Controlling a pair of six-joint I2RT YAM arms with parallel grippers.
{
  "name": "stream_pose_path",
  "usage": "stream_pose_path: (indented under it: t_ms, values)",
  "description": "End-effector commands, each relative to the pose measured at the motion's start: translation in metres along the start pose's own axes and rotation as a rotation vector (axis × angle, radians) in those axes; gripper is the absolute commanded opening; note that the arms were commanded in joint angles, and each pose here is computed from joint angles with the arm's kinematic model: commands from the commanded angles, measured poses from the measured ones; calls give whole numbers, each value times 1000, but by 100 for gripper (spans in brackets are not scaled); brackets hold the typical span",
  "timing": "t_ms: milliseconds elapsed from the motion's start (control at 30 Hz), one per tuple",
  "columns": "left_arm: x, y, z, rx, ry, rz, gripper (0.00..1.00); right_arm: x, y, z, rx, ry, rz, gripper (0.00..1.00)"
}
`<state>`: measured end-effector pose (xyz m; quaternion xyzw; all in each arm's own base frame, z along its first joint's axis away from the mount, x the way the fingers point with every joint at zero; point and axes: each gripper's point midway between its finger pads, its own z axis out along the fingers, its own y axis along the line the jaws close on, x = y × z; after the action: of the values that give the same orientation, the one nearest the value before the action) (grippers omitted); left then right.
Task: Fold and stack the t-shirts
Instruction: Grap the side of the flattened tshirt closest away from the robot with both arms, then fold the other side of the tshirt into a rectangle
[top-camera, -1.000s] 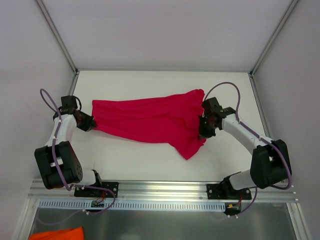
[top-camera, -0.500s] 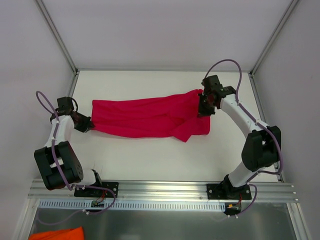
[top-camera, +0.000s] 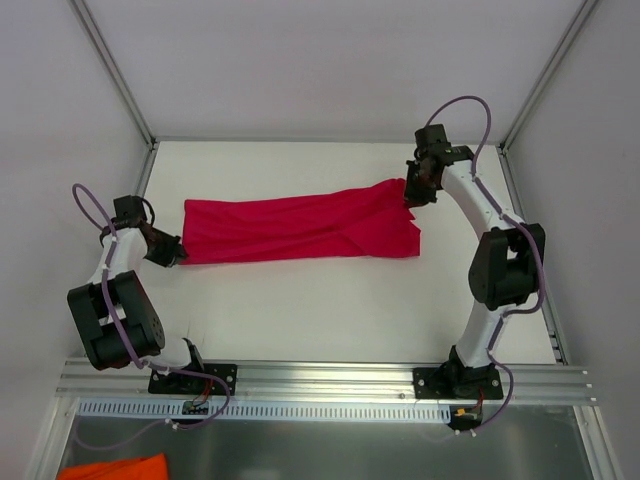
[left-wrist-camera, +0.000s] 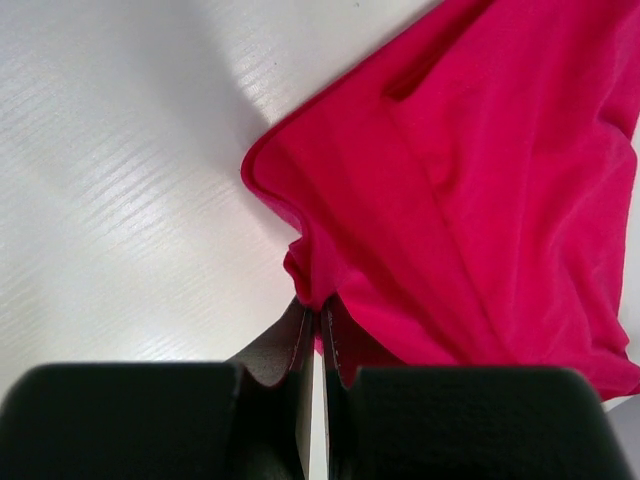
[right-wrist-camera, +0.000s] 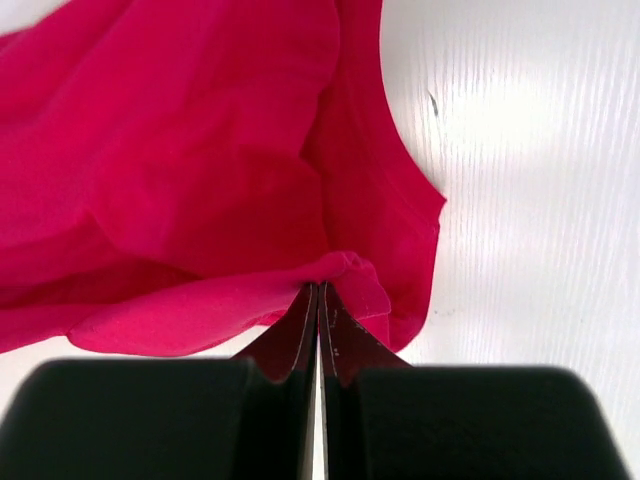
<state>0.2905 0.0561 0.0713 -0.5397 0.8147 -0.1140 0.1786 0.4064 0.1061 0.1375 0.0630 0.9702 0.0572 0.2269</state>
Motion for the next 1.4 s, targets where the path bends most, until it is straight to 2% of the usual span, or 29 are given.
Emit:
stream_pose_path:
  t_ms: [0, 400, 1000, 1367]
  values:
    - [-12, 1, 4, -18, -30, 20, 0, -24, 1, -3, 13, -42, 18, 1]
    - [-36, -23, 12, -17, -28, 25, 0, -60, 4, -7, 20, -77, 11, 1]
    - [-52, -44, 24, -10, 10, 38, 0, -66, 8, -1, 7, -42, -3, 1]
    - [-59, -48, 37, -25, 29, 52, 0, -65, 17, 25, -31, 3, 8, 1]
